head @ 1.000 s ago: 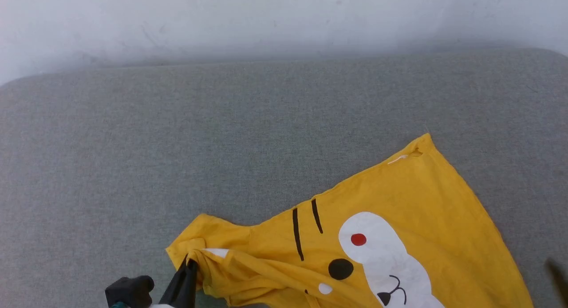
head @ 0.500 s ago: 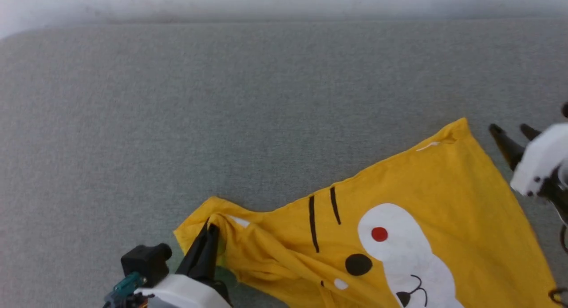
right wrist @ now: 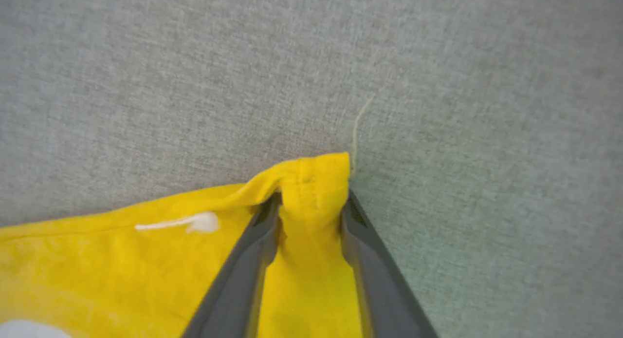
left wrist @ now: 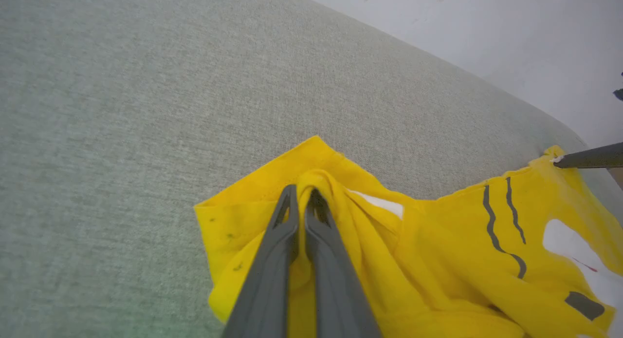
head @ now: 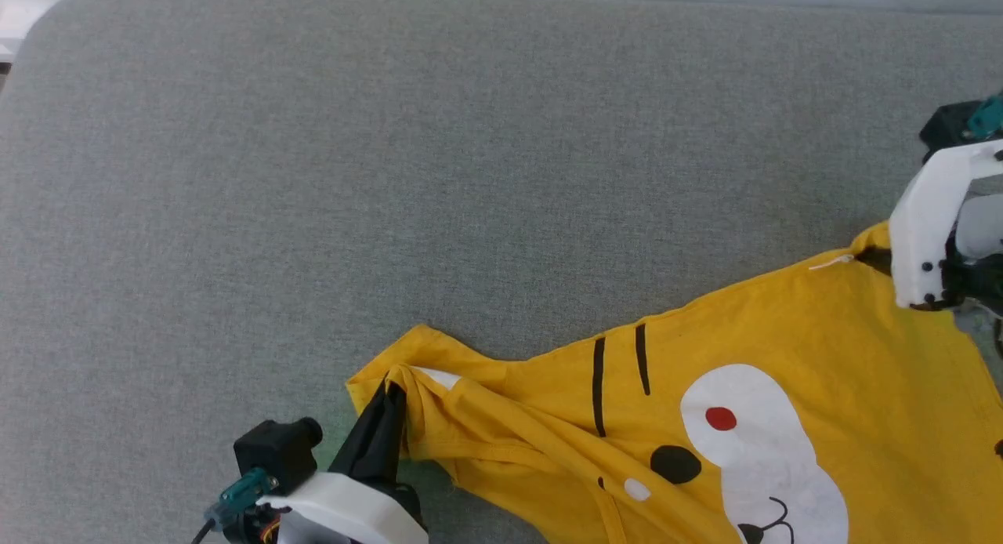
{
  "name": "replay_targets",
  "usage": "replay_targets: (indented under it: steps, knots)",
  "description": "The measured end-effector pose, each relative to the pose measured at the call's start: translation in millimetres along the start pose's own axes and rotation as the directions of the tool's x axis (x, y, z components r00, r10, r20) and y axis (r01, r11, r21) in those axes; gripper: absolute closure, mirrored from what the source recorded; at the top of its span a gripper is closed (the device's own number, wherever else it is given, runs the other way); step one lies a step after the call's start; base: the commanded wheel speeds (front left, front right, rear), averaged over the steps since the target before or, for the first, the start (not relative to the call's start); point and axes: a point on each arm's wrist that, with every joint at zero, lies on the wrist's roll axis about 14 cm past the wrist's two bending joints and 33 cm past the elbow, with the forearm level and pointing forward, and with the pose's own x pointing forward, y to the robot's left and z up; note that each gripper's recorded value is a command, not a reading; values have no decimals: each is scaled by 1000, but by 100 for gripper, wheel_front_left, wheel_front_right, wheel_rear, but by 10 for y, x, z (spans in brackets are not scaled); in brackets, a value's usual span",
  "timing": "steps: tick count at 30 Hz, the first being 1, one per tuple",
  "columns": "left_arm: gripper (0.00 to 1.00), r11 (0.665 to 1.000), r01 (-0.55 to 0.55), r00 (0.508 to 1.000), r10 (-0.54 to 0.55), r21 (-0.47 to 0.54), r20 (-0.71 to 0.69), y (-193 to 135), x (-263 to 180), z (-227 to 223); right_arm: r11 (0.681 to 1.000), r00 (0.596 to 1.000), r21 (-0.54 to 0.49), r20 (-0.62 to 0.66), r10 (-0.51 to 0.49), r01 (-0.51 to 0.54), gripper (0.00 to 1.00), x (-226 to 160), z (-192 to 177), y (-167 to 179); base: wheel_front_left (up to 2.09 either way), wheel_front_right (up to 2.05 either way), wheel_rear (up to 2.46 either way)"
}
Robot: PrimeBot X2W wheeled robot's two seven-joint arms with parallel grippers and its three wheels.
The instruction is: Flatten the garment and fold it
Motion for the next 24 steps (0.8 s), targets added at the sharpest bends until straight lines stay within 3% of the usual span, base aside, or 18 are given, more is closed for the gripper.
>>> replay_targets:
  steps: [3,6,10,13,19,22,24]
  knots:
    - [100,1000,-4,1000,4,1,4,25,-18,13,1000,999,-16,-41,21,-21,100,-19,-54,93,0,0,0]
    - [100,1000,2,1000,-2,21,14,49,-27,67,999,999,-6,-1,38,-38,100,-90,-28,138,0,0,0]
    - [100,996,21,998,-26,88,61,120,-1,324,996,988,44,139,73,-79,100,-255,114,212,0,0,0]
    - [100,985,70,985,-94,161,148,55,112,752,997,949,38,310,59,-74,100,-532,419,207,0,0,0]
    - [100,936,154,918,-254,317,305,-286,464,1848,998,776,64,629,-45,6,100,-1368,1142,-71,0,0,0]
    - [100,914,163,882,-303,371,360,-481,680,2372,995,652,82,752,-98,55,100,-1825,1479,-211,0,0,0]
    - [100,902,163,851,-334,400,406,-630,810,2730,993,541,103,833,-118,58,100,-2165,1729,-284,0,0,0]
